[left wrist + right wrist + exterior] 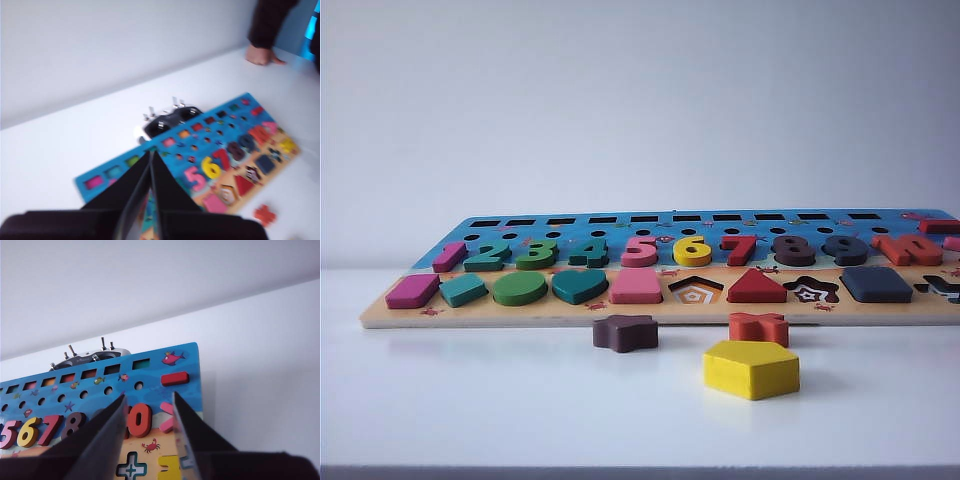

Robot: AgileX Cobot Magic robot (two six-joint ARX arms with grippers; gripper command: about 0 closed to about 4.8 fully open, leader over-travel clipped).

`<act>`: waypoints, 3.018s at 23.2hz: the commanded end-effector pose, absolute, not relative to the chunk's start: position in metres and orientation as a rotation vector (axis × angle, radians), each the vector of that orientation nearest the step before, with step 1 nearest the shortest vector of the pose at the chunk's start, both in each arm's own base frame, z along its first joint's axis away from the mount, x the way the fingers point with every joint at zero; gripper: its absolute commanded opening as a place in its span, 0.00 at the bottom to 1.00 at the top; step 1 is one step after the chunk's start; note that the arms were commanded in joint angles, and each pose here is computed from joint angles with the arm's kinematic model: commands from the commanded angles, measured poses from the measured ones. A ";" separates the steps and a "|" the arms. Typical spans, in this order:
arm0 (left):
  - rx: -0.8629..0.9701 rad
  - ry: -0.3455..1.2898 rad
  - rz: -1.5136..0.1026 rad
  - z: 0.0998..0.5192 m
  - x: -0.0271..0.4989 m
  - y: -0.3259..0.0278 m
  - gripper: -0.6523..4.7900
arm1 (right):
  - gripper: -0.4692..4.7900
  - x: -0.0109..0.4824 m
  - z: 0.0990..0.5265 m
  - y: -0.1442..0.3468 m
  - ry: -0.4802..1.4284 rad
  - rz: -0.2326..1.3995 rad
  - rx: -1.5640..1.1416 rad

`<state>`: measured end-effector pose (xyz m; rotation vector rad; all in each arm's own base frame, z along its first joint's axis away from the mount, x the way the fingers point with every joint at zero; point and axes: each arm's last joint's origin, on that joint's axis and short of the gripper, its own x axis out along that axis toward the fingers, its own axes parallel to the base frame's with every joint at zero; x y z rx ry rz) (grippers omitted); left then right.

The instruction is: Insert the cube into the slot.

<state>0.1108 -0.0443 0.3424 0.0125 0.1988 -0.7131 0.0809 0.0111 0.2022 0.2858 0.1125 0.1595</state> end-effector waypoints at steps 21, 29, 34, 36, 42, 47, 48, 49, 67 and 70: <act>0.093 0.185 0.075 0.255 0.092 0.004 0.14 | 0.08 0.083 0.199 0.000 0.087 0.015 0.278; 0.094 0.148 0.118 0.245 0.092 0.005 0.14 | 0.08 0.083 0.199 0.000 0.087 0.014 0.278; 0.093 0.116 0.132 0.238 0.093 0.006 0.14 | 0.08 0.083 0.199 0.000 0.089 0.014 0.278; 0.093 0.110 0.133 0.233 0.093 0.006 0.14 | 0.08 0.083 0.198 0.000 0.094 0.012 0.278; 0.089 0.093 0.130 0.208 0.093 0.006 0.14 | 0.07 0.083 0.198 -0.001 0.089 -0.026 0.150; 0.089 0.090 0.130 0.195 0.094 0.006 0.14 | 0.07 0.083 0.198 -0.002 0.089 -0.046 0.071; 0.089 0.091 0.130 0.193 0.094 0.006 0.14 | 0.07 0.083 0.198 -0.003 0.089 -0.061 0.063; 0.089 0.091 0.129 0.191 0.094 0.006 0.14 | 0.07 0.083 0.198 -0.003 0.089 -0.072 0.055; 0.091 0.161 0.114 0.150 0.096 0.005 0.14 | 0.08 0.089 0.178 -0.004 0.118 -0.086 0.050; 0.090 0.155 0.111 0.150 0.096 0.005 0.14 | 0.08 0.092 0.165 -0.004 0.156 -0.087 0.049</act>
